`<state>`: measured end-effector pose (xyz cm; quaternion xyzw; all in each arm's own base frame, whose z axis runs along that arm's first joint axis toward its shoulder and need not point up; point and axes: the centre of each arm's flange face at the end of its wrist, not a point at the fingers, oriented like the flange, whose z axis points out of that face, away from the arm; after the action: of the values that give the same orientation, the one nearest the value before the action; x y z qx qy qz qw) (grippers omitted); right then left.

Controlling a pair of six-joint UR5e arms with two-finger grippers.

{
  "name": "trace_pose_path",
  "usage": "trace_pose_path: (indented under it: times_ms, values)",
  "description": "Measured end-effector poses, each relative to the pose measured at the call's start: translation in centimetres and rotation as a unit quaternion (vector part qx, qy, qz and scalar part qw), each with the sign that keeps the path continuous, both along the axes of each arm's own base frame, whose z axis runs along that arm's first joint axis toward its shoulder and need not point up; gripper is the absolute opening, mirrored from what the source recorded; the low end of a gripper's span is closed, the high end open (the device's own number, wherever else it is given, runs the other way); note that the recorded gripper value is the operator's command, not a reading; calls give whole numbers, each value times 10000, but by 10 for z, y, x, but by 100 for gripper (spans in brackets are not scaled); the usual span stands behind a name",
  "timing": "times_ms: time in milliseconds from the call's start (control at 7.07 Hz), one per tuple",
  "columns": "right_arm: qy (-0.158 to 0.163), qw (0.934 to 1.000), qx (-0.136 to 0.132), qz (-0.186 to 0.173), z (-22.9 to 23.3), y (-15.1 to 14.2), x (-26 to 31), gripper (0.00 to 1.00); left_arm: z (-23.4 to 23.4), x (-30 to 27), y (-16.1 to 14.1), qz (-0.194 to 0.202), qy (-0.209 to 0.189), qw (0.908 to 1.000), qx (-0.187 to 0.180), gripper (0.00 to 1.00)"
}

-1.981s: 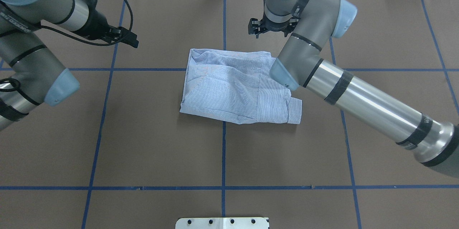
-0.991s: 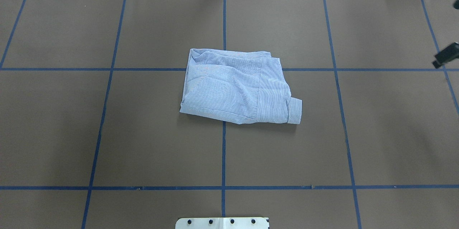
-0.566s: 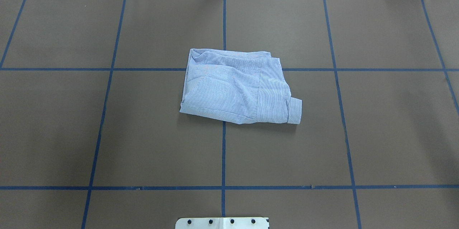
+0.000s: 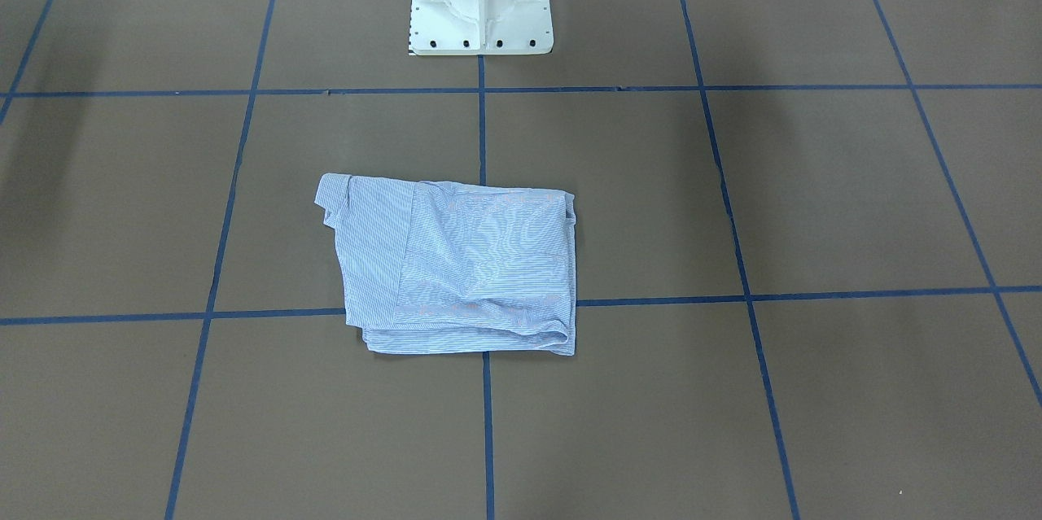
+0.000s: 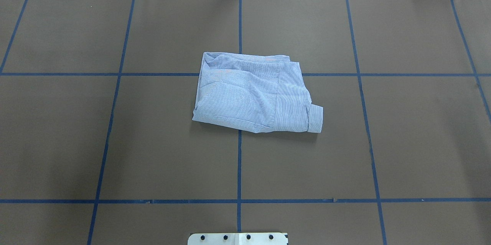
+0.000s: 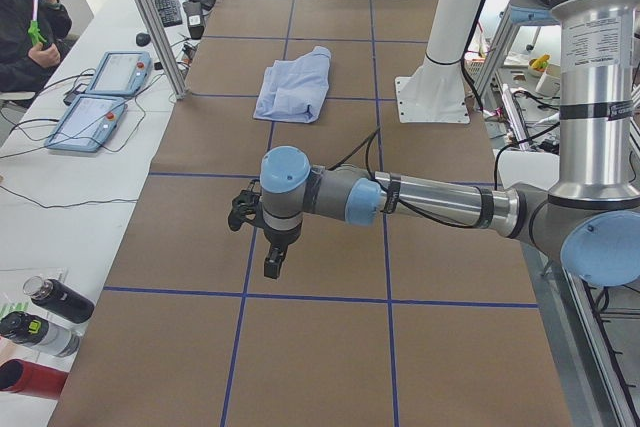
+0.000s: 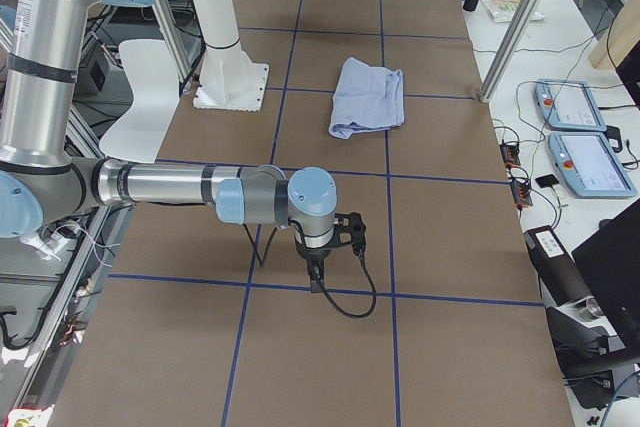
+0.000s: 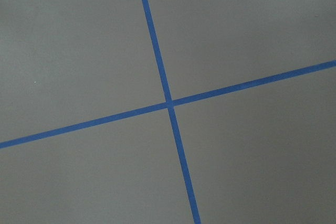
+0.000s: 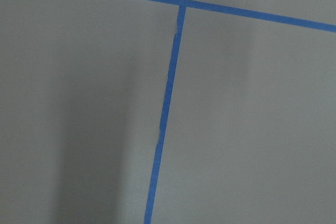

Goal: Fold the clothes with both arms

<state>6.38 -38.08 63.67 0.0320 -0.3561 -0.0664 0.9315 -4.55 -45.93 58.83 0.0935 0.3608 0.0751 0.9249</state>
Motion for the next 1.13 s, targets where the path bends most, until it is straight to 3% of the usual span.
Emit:
trace_pose_path:
  times_ms: [708, 1132]
  values:
    - [3, 10000, -34, 58, -1, 1, 0, 100, 12, 2, 14, 49, 19, 9999, -129, 100]
    - [2, 10000, -19, 63, -3, 1, 0, 100, 28, -2, 41, 113, -45, 9997, -229, 100]
